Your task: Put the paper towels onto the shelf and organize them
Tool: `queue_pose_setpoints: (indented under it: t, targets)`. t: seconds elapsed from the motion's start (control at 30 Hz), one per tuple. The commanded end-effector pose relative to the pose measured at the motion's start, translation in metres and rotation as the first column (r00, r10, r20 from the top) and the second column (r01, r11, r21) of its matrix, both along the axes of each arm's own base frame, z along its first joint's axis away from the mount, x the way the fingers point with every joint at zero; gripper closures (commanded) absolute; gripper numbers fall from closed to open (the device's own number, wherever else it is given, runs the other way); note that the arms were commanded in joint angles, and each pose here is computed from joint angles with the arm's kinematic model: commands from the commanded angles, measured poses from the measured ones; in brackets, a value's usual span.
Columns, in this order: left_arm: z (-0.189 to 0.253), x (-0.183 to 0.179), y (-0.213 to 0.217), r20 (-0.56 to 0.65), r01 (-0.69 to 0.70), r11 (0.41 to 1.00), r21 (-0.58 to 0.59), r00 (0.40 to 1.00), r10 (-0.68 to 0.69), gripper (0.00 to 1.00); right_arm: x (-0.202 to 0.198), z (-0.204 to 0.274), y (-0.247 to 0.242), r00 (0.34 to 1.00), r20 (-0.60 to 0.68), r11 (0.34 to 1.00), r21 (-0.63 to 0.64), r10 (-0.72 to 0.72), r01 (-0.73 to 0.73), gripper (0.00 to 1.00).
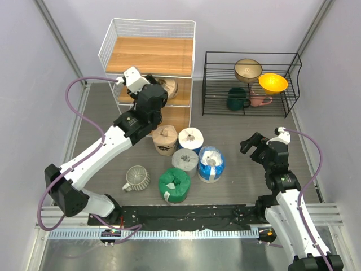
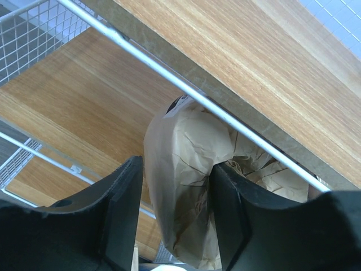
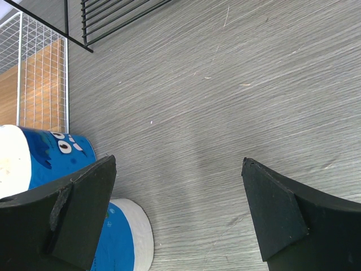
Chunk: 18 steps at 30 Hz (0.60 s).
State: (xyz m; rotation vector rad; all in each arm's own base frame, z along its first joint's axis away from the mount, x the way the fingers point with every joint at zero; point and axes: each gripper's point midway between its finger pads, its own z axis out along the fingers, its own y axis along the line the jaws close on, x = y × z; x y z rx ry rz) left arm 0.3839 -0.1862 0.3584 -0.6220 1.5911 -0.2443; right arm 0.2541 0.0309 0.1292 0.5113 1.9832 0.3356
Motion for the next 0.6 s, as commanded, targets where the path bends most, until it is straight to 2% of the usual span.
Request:
queue_pose_setpoints:
  t: [0.0, 0.57]
  targets:
    - [0.024, 0.004, -0.001, 0.062, -0.009, 0.999, -0.038, 0.998, 0.011, 0.45, 0.006, 0.012, 0.000, 0.999, 0.052, 1.000, -0.014, 0.006, -0.005, 0.01]
    - [0.044, -0.003, 0.004, 0.110, 0.022, 0.996, -0.084, 0.994, -0.013, 0.37, 0.005, 0.011, 0.002, 0.999, 0.044, 1.000, -0.007, 0.015, -0.015, 0.01]
